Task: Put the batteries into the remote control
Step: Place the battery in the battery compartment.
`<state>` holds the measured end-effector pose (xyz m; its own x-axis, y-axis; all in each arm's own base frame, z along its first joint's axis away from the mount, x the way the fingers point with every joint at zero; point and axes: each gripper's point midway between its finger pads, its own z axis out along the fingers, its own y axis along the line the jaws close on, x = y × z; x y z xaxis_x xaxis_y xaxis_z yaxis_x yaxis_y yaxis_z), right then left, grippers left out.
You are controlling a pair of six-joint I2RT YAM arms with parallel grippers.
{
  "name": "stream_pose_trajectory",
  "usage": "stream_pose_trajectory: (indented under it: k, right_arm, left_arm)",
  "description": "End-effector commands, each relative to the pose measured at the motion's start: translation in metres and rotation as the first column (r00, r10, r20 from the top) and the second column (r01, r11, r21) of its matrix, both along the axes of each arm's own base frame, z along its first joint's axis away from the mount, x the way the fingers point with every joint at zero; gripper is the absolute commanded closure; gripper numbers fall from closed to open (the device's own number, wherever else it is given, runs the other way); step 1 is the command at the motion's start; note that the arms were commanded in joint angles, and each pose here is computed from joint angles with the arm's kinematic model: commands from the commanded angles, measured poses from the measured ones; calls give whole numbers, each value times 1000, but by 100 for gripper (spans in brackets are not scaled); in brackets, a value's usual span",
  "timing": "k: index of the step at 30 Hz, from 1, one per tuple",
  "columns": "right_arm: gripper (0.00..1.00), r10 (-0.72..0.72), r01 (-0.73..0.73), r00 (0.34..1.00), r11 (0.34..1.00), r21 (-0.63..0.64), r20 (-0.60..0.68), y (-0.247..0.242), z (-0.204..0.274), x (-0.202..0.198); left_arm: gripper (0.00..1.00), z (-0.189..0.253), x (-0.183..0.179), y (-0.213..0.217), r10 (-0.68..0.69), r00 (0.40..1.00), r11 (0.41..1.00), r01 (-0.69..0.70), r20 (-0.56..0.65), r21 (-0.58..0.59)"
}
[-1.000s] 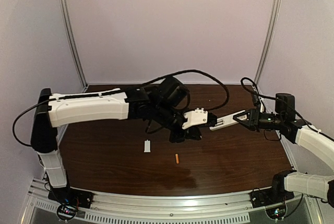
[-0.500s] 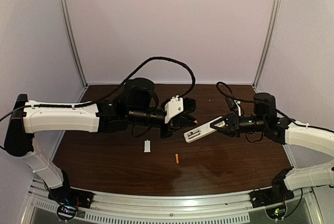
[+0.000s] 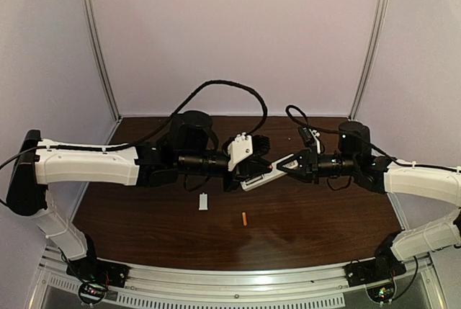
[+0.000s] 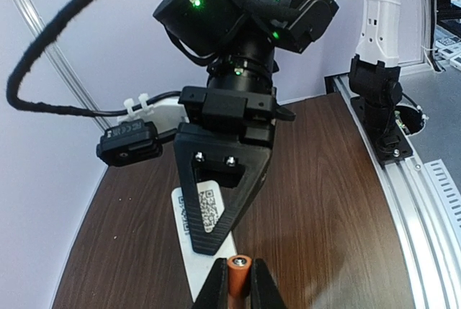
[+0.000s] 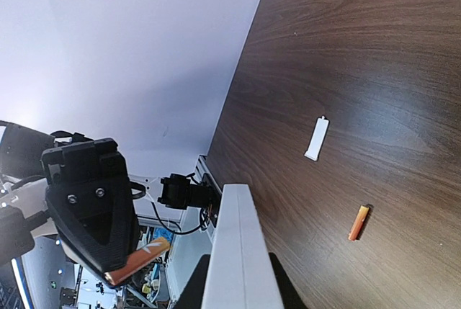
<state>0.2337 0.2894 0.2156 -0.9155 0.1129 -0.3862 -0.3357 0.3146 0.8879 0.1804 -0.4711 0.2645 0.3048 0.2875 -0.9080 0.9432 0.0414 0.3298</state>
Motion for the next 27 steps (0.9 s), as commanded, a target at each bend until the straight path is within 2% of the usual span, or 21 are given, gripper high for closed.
stream_pose_trajectory:
  k: [1, 27]
  right_arm:
    - [100, -5, 3, 999, 999, 44, 43, 4, 23, 3]
    - [100, 17, -20, 999, 997, 79, 48, 3, 36, -4]
  left_arm:
    - [100, -11, 8, -1, 39, 999, 999, -39, 8, 5]
    - [100, -44, 38, 8, 153, 988, 984, -156, 33, 92]
